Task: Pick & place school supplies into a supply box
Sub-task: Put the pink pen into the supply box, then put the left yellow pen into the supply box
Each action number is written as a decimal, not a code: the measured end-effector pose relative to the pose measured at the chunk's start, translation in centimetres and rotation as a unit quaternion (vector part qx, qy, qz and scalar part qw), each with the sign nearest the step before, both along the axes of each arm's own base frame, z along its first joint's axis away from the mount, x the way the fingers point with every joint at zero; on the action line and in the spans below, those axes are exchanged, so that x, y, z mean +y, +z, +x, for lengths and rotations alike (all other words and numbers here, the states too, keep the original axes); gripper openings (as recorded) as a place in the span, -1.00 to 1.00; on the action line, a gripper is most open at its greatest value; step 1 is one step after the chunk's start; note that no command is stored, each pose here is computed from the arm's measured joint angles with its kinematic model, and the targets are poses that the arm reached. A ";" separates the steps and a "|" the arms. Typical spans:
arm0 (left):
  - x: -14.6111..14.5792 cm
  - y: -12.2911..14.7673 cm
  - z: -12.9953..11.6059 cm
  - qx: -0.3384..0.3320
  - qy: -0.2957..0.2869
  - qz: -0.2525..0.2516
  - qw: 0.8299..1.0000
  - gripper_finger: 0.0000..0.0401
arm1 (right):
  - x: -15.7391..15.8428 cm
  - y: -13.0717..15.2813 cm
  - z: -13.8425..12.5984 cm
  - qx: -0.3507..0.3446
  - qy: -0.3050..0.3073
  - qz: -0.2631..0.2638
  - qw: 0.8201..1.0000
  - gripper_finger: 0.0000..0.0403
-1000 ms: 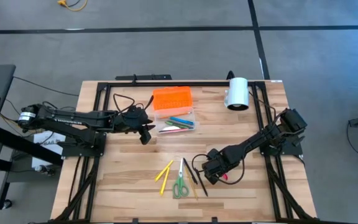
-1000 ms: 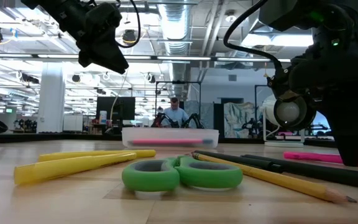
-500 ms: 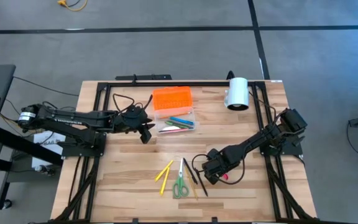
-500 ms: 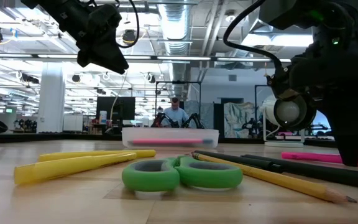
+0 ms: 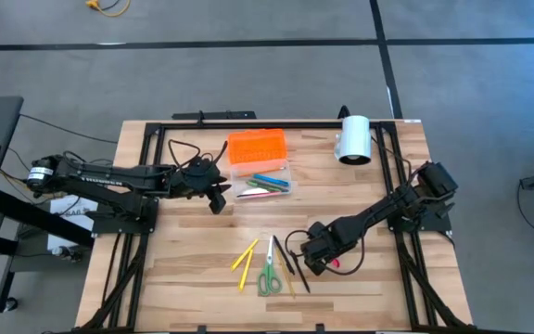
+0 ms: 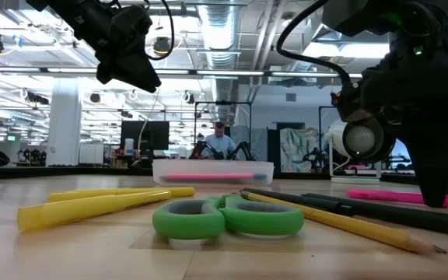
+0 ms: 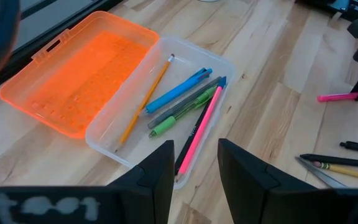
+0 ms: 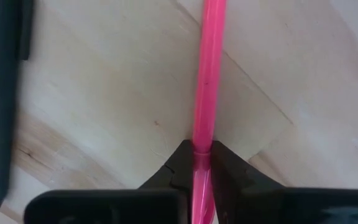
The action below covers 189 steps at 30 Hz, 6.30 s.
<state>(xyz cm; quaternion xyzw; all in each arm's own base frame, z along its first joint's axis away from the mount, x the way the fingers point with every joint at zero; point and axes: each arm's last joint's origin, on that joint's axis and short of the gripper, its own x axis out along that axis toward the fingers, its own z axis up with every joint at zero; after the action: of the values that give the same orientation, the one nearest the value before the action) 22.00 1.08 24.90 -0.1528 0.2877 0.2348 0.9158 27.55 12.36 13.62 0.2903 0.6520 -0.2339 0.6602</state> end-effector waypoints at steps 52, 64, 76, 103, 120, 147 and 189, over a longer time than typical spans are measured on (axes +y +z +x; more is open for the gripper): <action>-0.5 -1.1 -0.9 0.070 -0.056 -0.061 0.994 -0.44 | -10.2 8.3 7.5 -0.108 0.163 -0.133 0.972 -0.93; -3.7 -1.7 -1.9 0.116 -0.081 -0.066 0.988 -0.44 | -19.3 10.2 9.6 -0.218 0.194 -0.200 0.935 -0.93; -5.3 -1.4 -1.9 0.073 -0.045 -0.042 0.995 -0.44 | -20.5 7.9 11.7 -0.243 0.243 -0.211 0.915 -0.91; -5.7 -0.9 -1.3 0.041 -0.075 -0.080 0.993 -0.44 | -19.2 7.2 11.7 -0.238 0.220 -0.161 0.932 -0.28; -9.9 -5.9 3.7 0.061 -0.197 -0.121 0.971 -0.44 | -8.7 15.3 3.2 -0.295 0.238 -0.182 0.907 -0.40; -13.6 -10.9 8.3 0.153 -0.190 -0.078 0.967 -0.44 | -1.8 12.0 -10.0 -0.311 0.112 -0.195 0.923 -0.41; -12.9 -13.4 7.7 0.229 -0.097 -0.059 0.967 -0.84 | -1.5 11.7 -9.8 -0.312 0.096 -0.200 0.924 -0.41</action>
<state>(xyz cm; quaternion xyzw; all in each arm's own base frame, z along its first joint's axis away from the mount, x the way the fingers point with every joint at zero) 29.66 -11.79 11.46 -0.1205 0.5163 0.1565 0.8333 17.74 10.83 25.34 0.1466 0.3774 -0.1919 0.8940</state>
